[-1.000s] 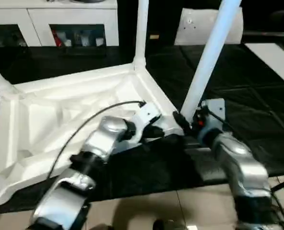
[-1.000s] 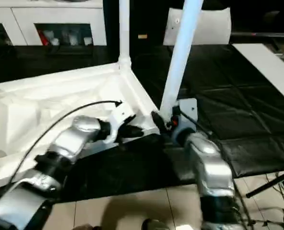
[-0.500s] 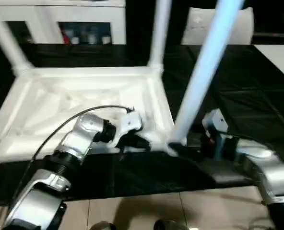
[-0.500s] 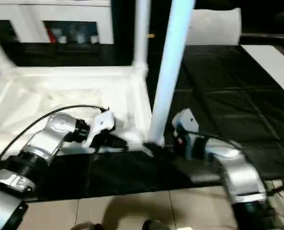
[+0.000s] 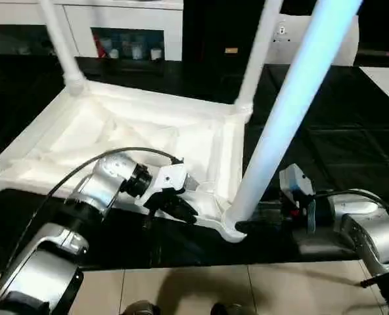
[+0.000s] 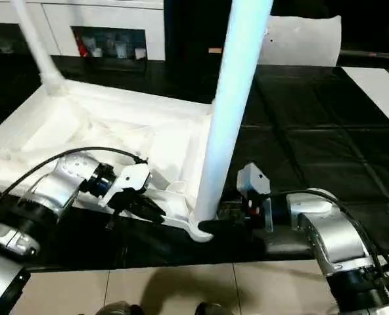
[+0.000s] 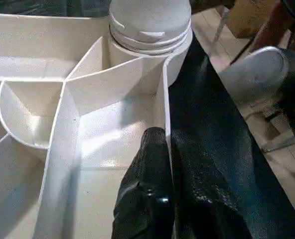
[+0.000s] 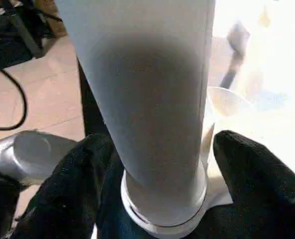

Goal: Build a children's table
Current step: Rotate leg to tighten

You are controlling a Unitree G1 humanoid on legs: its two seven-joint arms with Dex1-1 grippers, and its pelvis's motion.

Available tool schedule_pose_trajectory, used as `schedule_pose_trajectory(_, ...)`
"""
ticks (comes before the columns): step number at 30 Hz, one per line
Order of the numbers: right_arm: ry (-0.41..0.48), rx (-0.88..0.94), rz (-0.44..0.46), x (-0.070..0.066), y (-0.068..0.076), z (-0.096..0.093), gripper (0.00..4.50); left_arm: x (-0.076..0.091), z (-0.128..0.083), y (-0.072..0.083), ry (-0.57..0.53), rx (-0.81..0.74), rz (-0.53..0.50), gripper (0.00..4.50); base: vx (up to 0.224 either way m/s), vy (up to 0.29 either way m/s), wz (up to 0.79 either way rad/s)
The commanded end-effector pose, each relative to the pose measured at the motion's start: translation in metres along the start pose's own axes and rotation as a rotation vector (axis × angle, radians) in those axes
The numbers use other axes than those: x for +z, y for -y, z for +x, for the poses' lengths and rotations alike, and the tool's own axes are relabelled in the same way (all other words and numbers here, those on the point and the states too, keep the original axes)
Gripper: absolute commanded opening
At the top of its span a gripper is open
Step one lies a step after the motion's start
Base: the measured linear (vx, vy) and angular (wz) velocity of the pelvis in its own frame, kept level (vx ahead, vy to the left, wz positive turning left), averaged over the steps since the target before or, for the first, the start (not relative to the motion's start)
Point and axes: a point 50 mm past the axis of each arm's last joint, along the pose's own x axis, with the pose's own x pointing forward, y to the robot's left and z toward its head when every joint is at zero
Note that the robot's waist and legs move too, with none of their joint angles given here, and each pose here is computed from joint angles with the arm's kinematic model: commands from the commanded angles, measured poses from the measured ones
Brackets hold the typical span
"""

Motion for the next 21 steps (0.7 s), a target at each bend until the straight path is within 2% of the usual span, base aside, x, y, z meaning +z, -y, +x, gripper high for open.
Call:
schedule_pose_trajectory(1, -0.005, 0.028, -0.022, 0.001, 0.001, 0.001, 3.10, 0.004, 0.007, 0.002, -0.046, -0.092, 0.042, 0.00, 0.000, 0.000, 0.00)
schedule_pose_trajectory(2, -0.003, 0.034, -0.024, 0.002, 0.002, 0.002, 3.10, 0.004, 0.008, 0.002, -0.046, -0.095, 0.045, 0.00, 0.000, 0.000, 0.00)
schedule_pose_trajectory(4, 0.002, 0.046, -0.023, 0.002, 0.003, 0.003, 2.82, 0.004, 0.008, 0.002, -0.046, -0.099, 0.047, 0.00, 0.000, 0.000, 0.00)
schedule_pose_trajectory(8, 0.008, 0.060, -0.020, 0.003, 0.003, 0.005, 2.64, 0.004, 0.008, 0.001, -0.046, -0.100, 0.048, 0.00, 0.000, 0.000, 0.00)
schedule_pose_trajectory(13, 0.030, 0.090, 0.015, 0.003, -0.001, 0.007, 2.18, 0.003, 0.007, 0.000, -0.043, -0.092, 0.041, 0.00, 0.000, 0.000, 0.00)
schedule_pose_trajectory(16, 0.096, 0.031, 0.086, 0.001, -0.007, 0.019, 2.03, 0.010, 0.009, -0.006, 0.081, 0.001, -0.054, 0.00, 0.000, 0.000, 0.00)
schedule_pose_trajectory(19, 0.111, -0.058, 0.117, -0.001, -0.007, 0.030, 2.01, 0.012, 0.011, -0.010, 0.106, 0.073, -0.100, 0.00, 0.000, 0.000, 0.00)
schedule_pose_trajectory(21, 0.120, -0.182, 0.164, -0.004, -0.004, 0.044, 2.01, 0.014, 0.017, -0.015, 0.133, 0.163, -0.152, 0.00, 0.000, 0.000, 0.00)
